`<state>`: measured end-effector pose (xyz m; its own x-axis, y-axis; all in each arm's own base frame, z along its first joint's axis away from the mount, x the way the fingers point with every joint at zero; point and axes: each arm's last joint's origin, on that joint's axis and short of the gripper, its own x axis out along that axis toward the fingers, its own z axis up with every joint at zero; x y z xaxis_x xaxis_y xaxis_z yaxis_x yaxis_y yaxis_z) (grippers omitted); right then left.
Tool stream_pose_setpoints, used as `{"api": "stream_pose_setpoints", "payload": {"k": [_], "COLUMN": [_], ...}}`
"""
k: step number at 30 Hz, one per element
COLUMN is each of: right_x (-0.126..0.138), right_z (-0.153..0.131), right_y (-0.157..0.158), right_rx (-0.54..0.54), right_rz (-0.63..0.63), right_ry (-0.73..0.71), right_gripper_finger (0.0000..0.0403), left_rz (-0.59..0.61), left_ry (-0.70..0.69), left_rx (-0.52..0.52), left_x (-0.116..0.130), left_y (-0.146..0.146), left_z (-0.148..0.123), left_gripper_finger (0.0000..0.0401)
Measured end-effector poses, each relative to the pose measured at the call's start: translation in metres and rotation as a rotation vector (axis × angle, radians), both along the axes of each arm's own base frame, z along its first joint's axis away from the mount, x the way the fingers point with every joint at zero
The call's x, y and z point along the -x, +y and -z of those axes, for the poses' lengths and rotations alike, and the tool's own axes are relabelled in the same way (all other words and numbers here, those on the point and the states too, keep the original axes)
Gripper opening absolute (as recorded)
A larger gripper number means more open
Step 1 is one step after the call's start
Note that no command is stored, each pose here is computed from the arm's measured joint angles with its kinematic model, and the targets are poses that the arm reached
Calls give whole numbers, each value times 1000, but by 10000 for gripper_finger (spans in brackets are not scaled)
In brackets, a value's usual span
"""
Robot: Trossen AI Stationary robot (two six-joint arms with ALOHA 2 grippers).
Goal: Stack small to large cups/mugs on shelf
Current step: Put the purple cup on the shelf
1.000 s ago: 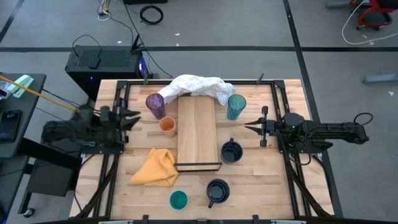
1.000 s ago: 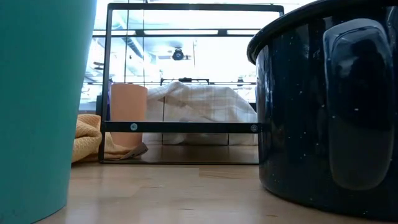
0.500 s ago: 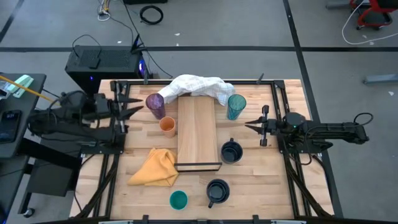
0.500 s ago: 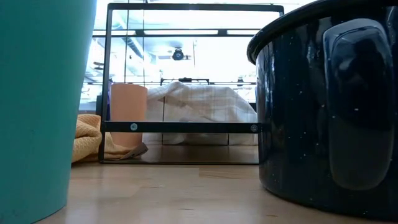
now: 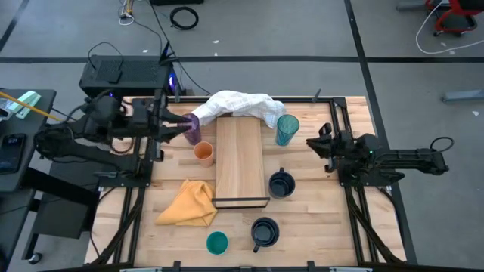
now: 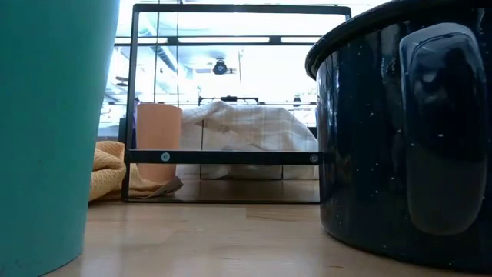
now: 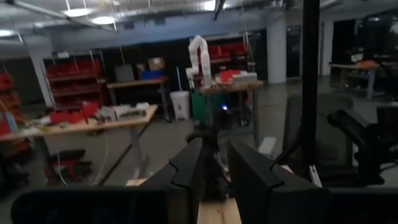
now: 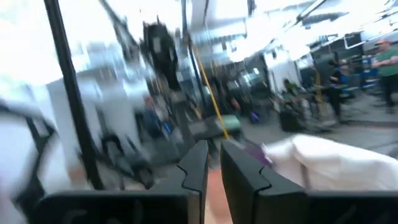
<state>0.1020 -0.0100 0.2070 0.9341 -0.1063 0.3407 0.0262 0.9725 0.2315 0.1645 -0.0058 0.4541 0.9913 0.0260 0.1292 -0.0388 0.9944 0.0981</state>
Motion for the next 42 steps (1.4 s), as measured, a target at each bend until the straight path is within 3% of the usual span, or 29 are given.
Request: {"api": "stream_pose_setpoints", "payload": {"k": [3,8,13,18,22,26,29,33,39,42], "right_x": [4,10,17,12,-9,-36,-49,-55,-42,-36], "right_z": [-9,-31,-74,-115,-138,-157,-171,-189,-214,-220], "right_y": [1,6,11,16,24,37,43,45,42,40], "right_rx": [-100,-82,-52,-171,-226,-204,-168,-137,-98,-92], "right_rz": [-71,-162,-217,-348,-500,-616,-627,-601,-561,-534], "right_ry": [-113,-208,-297,-318,-235,-97,5,154,270,306], "right_gripper_finger": [52,52,52,52,52,52,52,52,52,52], "left_rz": [23,26,30,41,63,137,126,11,-79,-129], "left_ry": [30,25,-1,-7,9,52,127,307,417,540], "left_rx": [27,48,76,162,248,222,216,239,259,280], "left_x": [-14,-31,-38,-41,-47,-56,-62,-61,-57,-53], "left_y": [-1,-2,-2,-3,-3,-9,-12,-10,-2,4], "left_z": [4,7,6,7,10,16,25,44,55,66], "left_gripper_finger": [88,91,86,83,86,88,83,75,78,81]}}
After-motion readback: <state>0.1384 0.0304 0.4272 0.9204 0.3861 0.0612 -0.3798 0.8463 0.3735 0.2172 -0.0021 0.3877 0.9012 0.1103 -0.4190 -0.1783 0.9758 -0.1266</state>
